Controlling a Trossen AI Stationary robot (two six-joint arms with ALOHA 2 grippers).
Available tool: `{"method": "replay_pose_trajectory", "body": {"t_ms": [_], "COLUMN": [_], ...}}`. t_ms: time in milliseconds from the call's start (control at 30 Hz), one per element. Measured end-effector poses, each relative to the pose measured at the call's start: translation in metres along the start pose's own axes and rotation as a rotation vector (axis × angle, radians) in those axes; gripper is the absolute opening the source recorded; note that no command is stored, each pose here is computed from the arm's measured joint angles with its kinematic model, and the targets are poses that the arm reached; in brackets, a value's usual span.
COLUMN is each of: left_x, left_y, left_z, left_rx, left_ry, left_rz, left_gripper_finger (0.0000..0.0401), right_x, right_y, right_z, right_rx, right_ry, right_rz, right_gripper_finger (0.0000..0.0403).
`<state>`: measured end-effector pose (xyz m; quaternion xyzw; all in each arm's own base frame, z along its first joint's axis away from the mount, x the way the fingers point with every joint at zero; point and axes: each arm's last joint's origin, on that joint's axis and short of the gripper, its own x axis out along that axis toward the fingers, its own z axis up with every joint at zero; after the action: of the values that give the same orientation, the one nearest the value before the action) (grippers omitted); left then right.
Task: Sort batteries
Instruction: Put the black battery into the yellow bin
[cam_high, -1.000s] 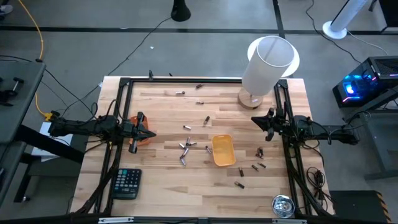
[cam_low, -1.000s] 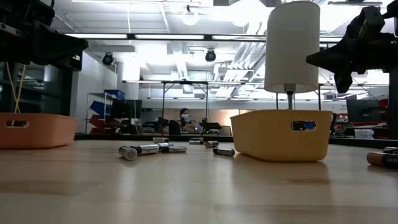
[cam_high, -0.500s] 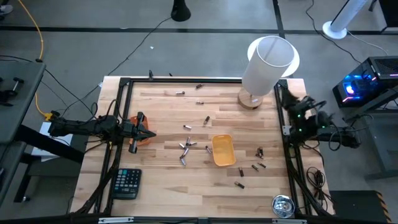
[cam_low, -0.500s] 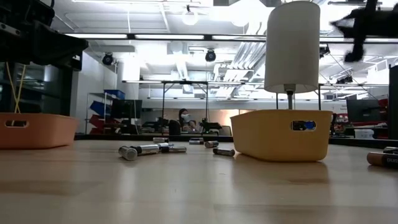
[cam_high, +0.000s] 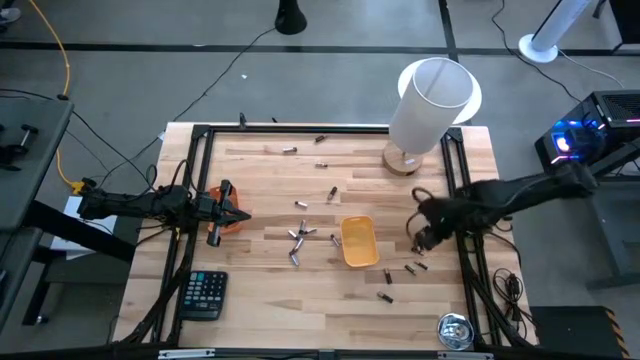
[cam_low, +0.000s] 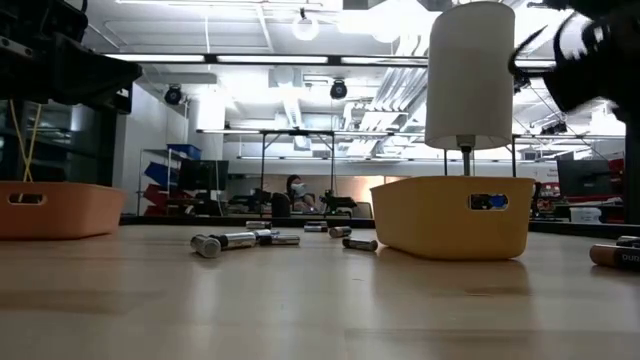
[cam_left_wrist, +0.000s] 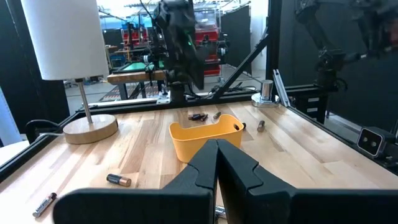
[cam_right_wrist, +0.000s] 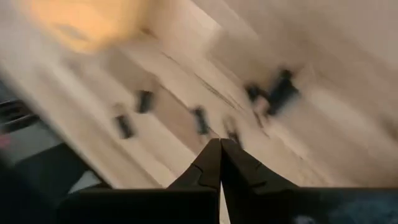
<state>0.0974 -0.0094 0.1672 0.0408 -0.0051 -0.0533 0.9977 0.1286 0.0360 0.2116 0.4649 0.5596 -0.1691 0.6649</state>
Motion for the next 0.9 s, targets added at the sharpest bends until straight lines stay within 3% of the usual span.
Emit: {"method": "replay_pose_trajectory", "body": {"t_ms": [167,300,433,667,900], "left_x": [0.000,0.000,0.000,0.000,0.000], "left_y": [0.000,0.000,0.000,0.000,0.000], "left_z": [0.000,0.000,0.000,0.000,0.000], "left_rx": [0.000,0.000,0.000,0.000,0.000], "left_ry": [0.000,0.000,0.000,0.000,0.000], "left_rz": [0.000,0.000,0.000,0.000,0.000], "left_gripper_finger": [0.0000,0.0000,0.0000,0.0000,0.0000], "right_x": [0.018,0.024,0.027,0.032,0.043], "right_y": [0.005,0.003,0.003,0.003,0.002], "right_z": [-0.004,-0.002,0.002,0.002,0.004], "right_rx": [0.214,0.351,0.553,0.542,0.512], "right_ry": [-0.034,-0.164,-0.246,-0.212,-0.201], "right_rz": [-0.128,-0.211,-0.213,-0.260,-0.336], "right_gripper_finger": [0.0000,0.0000,0.0000,0.0017,0.0118]}}
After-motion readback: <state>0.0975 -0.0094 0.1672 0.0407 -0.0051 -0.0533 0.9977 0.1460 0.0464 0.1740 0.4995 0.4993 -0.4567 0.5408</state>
